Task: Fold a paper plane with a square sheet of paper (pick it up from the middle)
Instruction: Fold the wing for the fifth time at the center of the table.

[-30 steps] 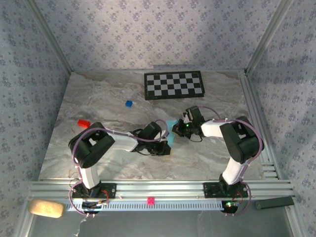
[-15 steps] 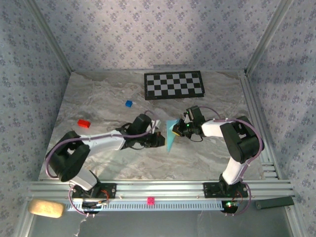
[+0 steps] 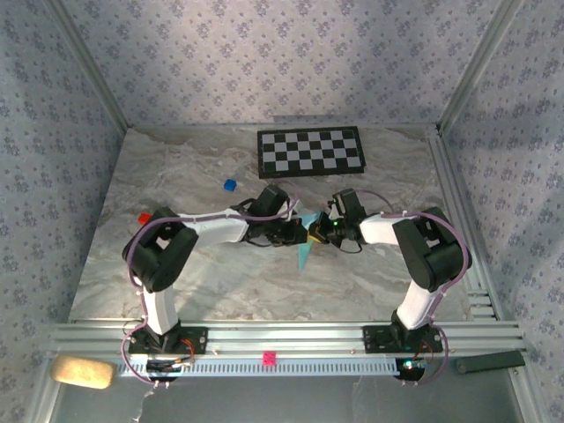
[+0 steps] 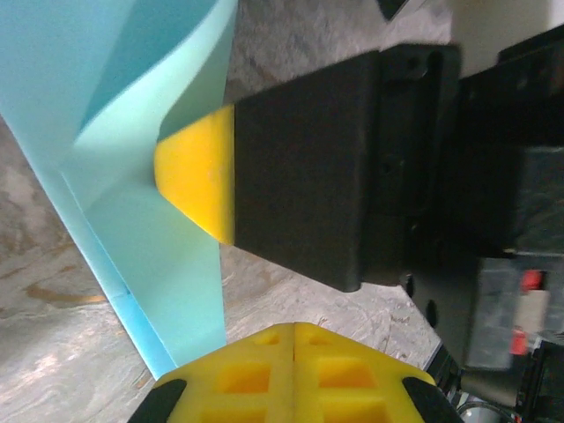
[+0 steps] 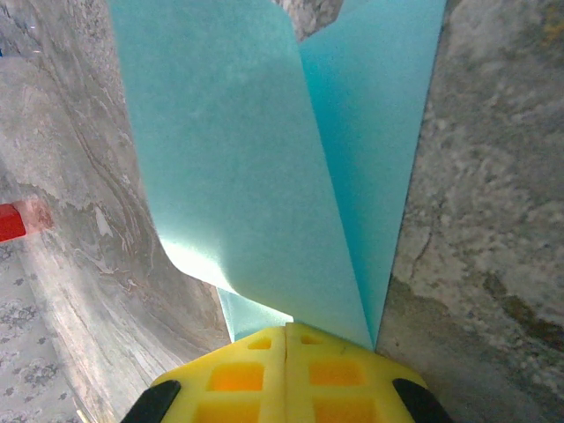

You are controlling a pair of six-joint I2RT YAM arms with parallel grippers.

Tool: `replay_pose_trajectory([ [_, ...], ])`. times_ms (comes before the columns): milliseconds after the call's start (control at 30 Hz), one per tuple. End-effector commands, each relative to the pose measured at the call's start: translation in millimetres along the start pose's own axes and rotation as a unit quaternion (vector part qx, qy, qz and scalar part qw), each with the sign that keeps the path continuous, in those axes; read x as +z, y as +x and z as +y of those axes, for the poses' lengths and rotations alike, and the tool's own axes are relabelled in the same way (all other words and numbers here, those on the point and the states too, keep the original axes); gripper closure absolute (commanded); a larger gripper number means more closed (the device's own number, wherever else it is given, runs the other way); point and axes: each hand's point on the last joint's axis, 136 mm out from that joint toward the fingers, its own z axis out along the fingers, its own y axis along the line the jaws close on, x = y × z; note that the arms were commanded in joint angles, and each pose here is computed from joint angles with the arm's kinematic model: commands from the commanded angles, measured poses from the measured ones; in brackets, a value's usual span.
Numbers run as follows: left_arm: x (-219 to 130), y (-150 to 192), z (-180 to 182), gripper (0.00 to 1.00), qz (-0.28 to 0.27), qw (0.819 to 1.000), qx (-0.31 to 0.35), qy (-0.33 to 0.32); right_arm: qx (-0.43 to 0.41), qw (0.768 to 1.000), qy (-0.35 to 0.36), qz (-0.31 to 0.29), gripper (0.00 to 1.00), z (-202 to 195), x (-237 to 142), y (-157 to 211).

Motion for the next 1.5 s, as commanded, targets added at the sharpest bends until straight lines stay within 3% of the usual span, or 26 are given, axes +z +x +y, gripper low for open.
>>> replay_pose_trajectory([
  [0,11.1,7.1,-4.8,1.0,0.026,1.0,-0.002,0.011,0.042,0.995,0.09,0.022,0.98,-52.0,6.1,19.3],
  [367,27.3,12.9,4.1,1.0,0.031,0.999,-0.009,0.002,0.039,0.995,0.091,0.024,0.98,-51.7,4.4,20.3],
  [567,33.1,17.0,24.8,1.0,0.03,0.999,-0.019,-0.035,0.038,0.995,0.092,0.026,0.98,-52.5,4.6,21.0],
  [933,31.7,58.3,65.7,1.0,0.055,0.993,-0.035,-0.098,0.024,0.996,0.082,0.014,0.95,-43.6,-2.4,14.7],
  [1267,21.5,95.8,85.2,1.0,0.088,0.991,-0.013,-0.095,-0.065,0.997,0.011,-0.04,0.85,8.3,-48.7,-12.6],
  [1467,19.5,98.5,86.4,1.0,0.094,0.991,-0.004,-0.092,-0.116,0.992,-0.042,-0.006,0.89,34.2,-48.9,3.1],
])
